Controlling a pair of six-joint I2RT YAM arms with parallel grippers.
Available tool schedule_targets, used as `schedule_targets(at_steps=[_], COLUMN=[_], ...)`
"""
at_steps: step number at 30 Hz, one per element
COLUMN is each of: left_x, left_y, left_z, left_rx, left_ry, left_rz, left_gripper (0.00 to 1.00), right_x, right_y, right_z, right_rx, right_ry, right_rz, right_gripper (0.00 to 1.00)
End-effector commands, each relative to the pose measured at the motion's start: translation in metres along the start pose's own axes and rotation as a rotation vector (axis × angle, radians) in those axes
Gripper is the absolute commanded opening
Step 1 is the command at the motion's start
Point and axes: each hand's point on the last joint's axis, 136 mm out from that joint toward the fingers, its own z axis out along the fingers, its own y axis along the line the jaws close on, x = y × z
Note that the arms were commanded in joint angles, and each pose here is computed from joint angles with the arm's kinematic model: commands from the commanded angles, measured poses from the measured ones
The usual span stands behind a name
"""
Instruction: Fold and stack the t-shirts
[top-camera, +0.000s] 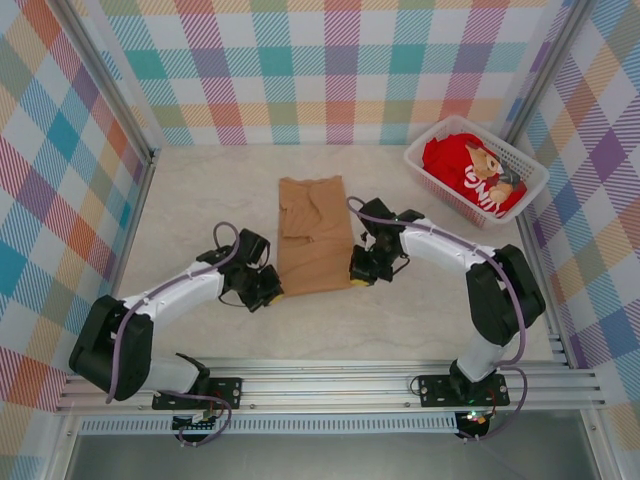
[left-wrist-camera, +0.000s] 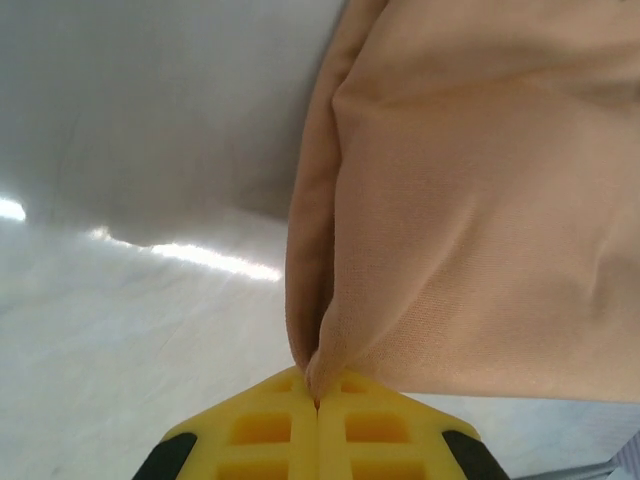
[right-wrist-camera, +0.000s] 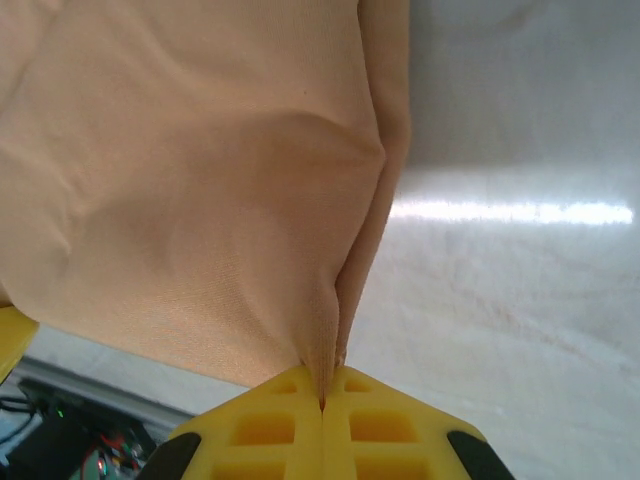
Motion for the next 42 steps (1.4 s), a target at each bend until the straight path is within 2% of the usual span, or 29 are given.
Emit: schedule_targets(at_steps=[1,6,11,14,18,22,27,32,35,42], left_x=[0.032,0.072,0.094,0.097,0.082,0.059,0.023,-0.018,-0.044,-0.101], left_y=[0.008,0.018,-0.001,-0.019,-0.059,-0.086,-0.105,-0.102,-0.113,-0.129], left_z=[-0.012,-0.036,-0.078,-0.104,-0.135,-0.139,-0.117,-0.094,-0.083,-0.045], left_rx=[0.006,0.024,0.154,0.244,0.403,0.414,0.354,0.243,0.254,0.186], left_ry=[0.078,0.182,0.217,0.187,0.08,0.019,-0.002,-0.004,-0.01,-0.001], left_rz=[0.009,0.071,0.123,0.144,0.14,0.105,0.045,-0.047,-0.074,-0.092], left_gripper=[0.0,0.0,0.0,0.0,0.0,0.0,0.0,0.0,0.0,0.0], right_x=[0.037,0.088,0.117,0.124,0.12,0.1,0.058,0.012,-0.017,-0.1], right_y=[-0.002,-0.008,0.002,0.01,0.02,0.024,0.033,0.034,0.033,0.043], right_z=[-0.008,-0.02,-0.054,-0.078,-0.098,-0.107,-0.111,-0.104,-0.095,-0.069], right_rx=[-0.016,-0.009,-0.077,-0.097,-0.113,-0.111,-0.155,-0.172,-0.193,-0.22], right_ry=[0.102,0.204,0.198,0.182,0.162,0.154,0.134,0.122,0.123,0.105], right_rz=[-0.017,-0.09,-0.1,-0.096,-0.069,-0.004,0.068,0.137,0.179,0.198], right_gripper=[0.0,0.0,0.0,0.0,0.0,0.0,0.0,0.0,0.0,0.0])
